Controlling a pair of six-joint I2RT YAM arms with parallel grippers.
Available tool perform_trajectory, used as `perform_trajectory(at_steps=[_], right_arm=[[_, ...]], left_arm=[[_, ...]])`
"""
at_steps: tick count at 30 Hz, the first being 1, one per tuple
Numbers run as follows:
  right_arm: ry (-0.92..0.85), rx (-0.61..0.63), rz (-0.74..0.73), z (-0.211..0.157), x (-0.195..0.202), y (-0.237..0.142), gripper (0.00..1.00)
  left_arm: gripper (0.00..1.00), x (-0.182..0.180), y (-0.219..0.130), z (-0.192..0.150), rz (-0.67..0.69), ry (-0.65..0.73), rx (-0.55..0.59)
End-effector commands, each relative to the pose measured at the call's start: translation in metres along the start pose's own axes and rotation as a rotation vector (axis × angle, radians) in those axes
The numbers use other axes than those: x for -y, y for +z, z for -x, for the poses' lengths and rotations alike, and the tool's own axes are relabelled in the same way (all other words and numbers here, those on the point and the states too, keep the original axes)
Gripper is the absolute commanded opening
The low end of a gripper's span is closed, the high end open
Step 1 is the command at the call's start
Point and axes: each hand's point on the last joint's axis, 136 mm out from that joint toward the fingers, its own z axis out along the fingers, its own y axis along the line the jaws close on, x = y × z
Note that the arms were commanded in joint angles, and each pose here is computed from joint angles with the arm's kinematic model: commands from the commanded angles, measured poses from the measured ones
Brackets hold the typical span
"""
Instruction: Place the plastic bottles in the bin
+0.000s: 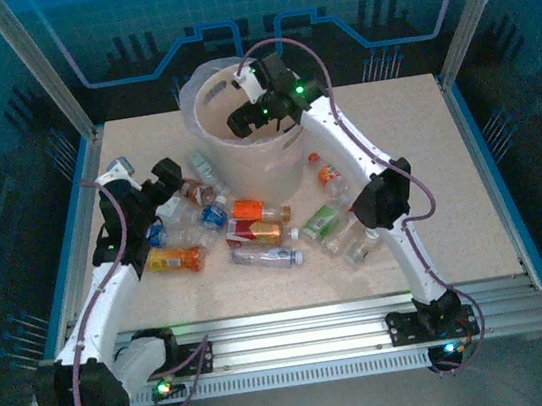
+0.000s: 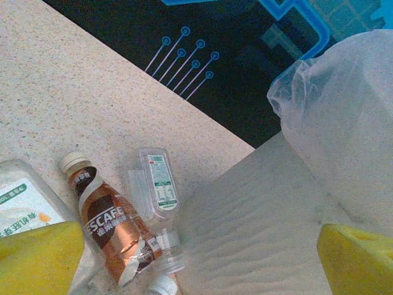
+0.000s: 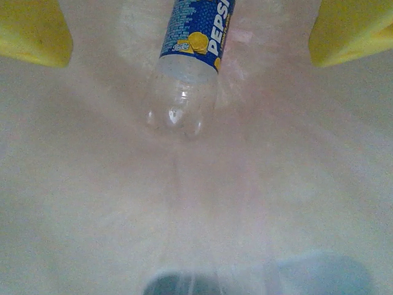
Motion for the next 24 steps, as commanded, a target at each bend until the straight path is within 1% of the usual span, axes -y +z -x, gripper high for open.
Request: perform_trajectory(at_steps=[1, 4, 7, 9, 12, 14, 15, 18, 24], right_arm=[[-0.020, 0.192, -0.026, 0.060, -0.010, -0.092, 1.00], [-0.003, 0.239, -0.054, 0.072, -0.007, -0.125, 1.00], [0.035, 0.267, -0.104, 0.076, 0.000, -0.157, 1.00], [0.080, 0.274, -0.147, 0.073, 0.009, -0.177, 1.00], [0.181, 0.267, -0.210, 0.059, 0.026, -0.206, 1.00], [0.261, 0.229, -0.273, 0.035, 0.042, -0.221, 1.00], [0.289, 0.200, -0.300, 0.022, 0.048, -0.223, 1.00], [0.384, 0.138, -0.405, -0.027, 0.066, -0.237, 1.00], [0.569, 0.006, -0.522, -0.141, 0.079, -0.254, 1.00]], left_arm=[[0.99, 0.005, -0.005, 0.008, 0.001, -0.006, 0.013], [0.99, 0.002, -0.007, 0.007, 0.020, -0.007, 0.013], [0.99, -0.003, -0.009, 0.006, 0.043, -0.005, 0.014], [0.99, -0.006, -0.011, 0.007, 0.059, -0.004, 0.018], [0.99, -0.010, -0.016, 0.007, 0.087, -0.003, 0.023], [0.99, -0.013, -0.020, 0.007, 0.105, 0.000, 0.024], [0.99, -0.015, -0.022, 0.007, 0.113, 0.002, 0.024], [0.99, -0.018, -0.027, 0.007, 0.127, 0.007, 0.035], [0.99, -0.026, -0.032, 0.006, 0.136, -0.020, 0.066]])
